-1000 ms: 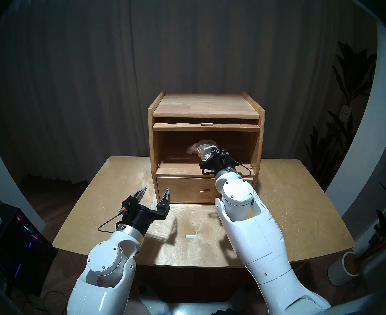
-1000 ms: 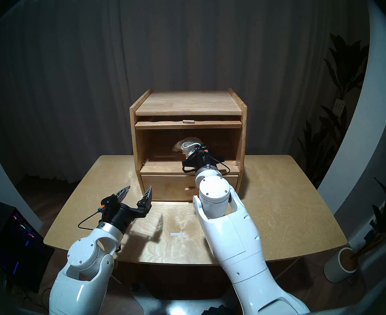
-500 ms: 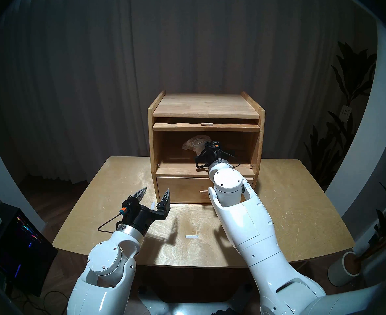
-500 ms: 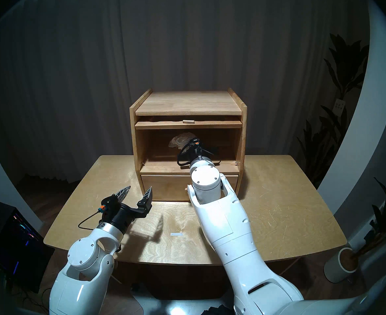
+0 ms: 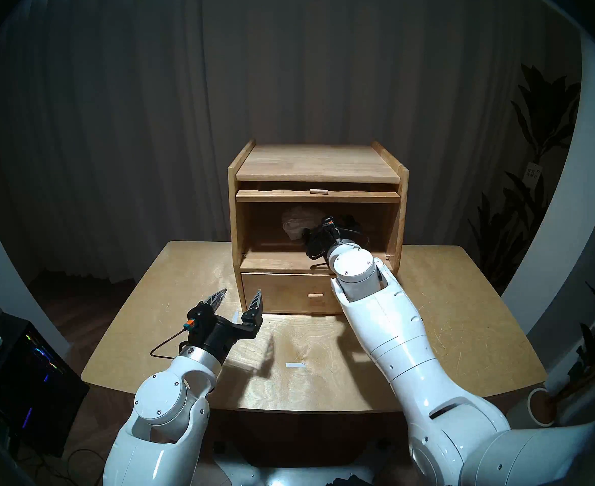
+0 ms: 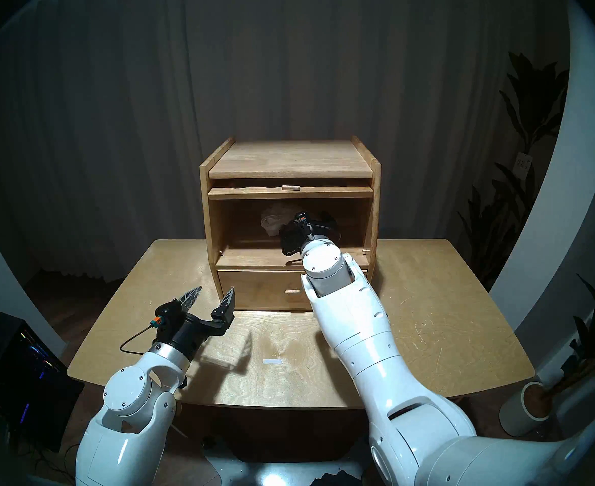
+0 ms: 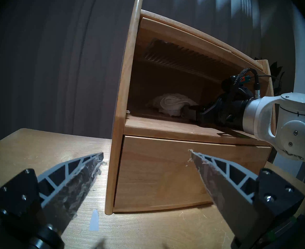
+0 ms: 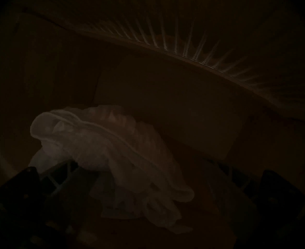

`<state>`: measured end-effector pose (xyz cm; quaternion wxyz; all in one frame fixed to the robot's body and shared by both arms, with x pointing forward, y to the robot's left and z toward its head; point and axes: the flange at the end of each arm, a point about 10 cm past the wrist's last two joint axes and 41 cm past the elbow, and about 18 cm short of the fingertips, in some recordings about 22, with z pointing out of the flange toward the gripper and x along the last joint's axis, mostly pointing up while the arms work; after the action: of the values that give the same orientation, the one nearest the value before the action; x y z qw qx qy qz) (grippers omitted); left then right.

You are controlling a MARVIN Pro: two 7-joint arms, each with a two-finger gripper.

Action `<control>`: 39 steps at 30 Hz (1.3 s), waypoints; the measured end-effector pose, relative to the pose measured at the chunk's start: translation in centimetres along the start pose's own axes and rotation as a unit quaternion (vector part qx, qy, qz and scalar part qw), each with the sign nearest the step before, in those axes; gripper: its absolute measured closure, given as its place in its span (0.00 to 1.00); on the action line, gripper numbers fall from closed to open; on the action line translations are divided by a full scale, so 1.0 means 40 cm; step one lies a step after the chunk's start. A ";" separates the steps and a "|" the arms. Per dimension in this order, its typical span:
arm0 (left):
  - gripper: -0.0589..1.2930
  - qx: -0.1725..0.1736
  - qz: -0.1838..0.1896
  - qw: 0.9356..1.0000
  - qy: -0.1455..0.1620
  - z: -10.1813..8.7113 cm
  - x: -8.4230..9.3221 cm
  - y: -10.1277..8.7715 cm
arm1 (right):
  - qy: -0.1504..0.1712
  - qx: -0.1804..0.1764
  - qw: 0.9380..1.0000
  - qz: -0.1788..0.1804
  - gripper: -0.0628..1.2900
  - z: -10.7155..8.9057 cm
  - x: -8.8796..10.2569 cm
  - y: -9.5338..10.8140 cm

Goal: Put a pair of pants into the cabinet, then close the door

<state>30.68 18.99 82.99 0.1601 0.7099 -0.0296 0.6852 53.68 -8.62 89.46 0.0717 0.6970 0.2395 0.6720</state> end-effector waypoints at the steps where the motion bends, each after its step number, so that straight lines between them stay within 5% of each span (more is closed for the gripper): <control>1: 0.04 0.000 0.000 1.000 0.000 0.000 0.000 0.000 | 0.003 0.009 1.000 -0.013 0.05 -0.004 0.007 0.000; 13: 0.04 -0.001 -0.004 1.000 -0.001 0.000 -0.002 -0.001 | 0.029 0.052 0.995 -0.075 0.05 -0.044 0.076 0.025; 25: 0.04 -0.002 -0.006 1.000 -0.001 0.000 -0.004 -0.001 | -0.018 0.046 0.993 -0.109 0.05 -0.102 0.067 0.139; 31: 0.04 -0.002 -0.007 1.000 -0.001 0.000 -0.004 -0.001 | -0.039 0.081 0.990 -0.106 0.05 -0.140 0.062 0.126; 39: 0.04 -0.002 -0.009 1.000 -0.002 0.000 -0.007 -0.002 | -0.040 0.175 0.980 -0.086 0.05 -0.202 0.088 0.025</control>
<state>30.68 19.01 82.71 0.1677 0.7113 -0.0251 0.6822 46.03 -9.79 93.76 0.0151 0.7020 0.4093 0.5826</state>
